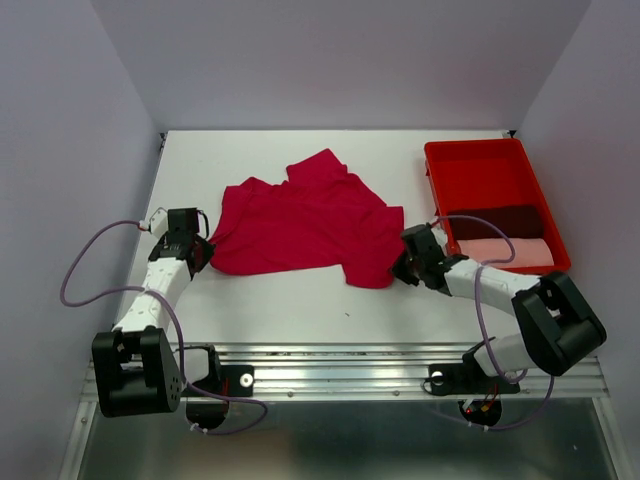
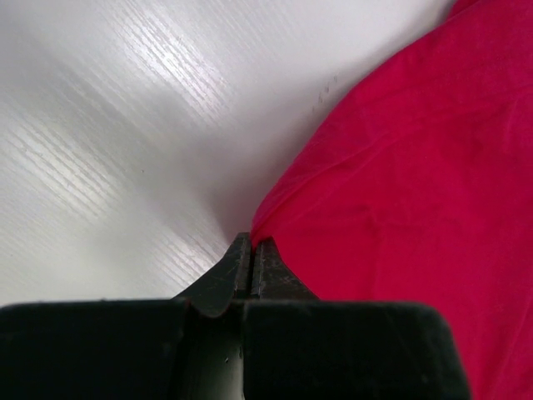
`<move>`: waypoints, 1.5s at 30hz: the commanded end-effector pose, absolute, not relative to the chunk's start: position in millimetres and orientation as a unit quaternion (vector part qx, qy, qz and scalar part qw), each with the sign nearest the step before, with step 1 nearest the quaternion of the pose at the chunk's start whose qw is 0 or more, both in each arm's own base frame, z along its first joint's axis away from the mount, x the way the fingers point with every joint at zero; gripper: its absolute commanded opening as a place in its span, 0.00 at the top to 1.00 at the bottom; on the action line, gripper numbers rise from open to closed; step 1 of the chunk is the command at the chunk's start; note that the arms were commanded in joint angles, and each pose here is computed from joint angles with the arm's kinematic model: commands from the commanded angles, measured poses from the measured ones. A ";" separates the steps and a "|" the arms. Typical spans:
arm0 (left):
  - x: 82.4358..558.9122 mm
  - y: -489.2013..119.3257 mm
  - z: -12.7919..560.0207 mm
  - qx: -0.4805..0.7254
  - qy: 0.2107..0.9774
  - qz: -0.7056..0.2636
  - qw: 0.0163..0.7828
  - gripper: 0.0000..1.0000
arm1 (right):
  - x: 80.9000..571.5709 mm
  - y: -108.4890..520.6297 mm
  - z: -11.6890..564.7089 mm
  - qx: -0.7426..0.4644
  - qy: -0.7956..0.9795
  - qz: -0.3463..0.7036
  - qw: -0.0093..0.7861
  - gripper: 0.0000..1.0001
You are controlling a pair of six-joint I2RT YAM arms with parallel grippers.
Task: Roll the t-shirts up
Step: Pick up the T-shirt from the center of the board, then flatten out the T-shirt at the center of the board.
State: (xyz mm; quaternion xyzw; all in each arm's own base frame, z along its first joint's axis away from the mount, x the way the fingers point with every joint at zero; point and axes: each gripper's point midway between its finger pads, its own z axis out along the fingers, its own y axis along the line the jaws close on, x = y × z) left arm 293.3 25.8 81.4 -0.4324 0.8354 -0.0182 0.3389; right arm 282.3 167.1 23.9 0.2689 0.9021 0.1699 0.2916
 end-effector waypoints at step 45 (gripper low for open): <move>167.3 -15.9 619.3 -0.210 0.539 -0.244 0.778 1.00 | 239.4 86.2 710.4 0.077 0.445 0.309 0.837 0.99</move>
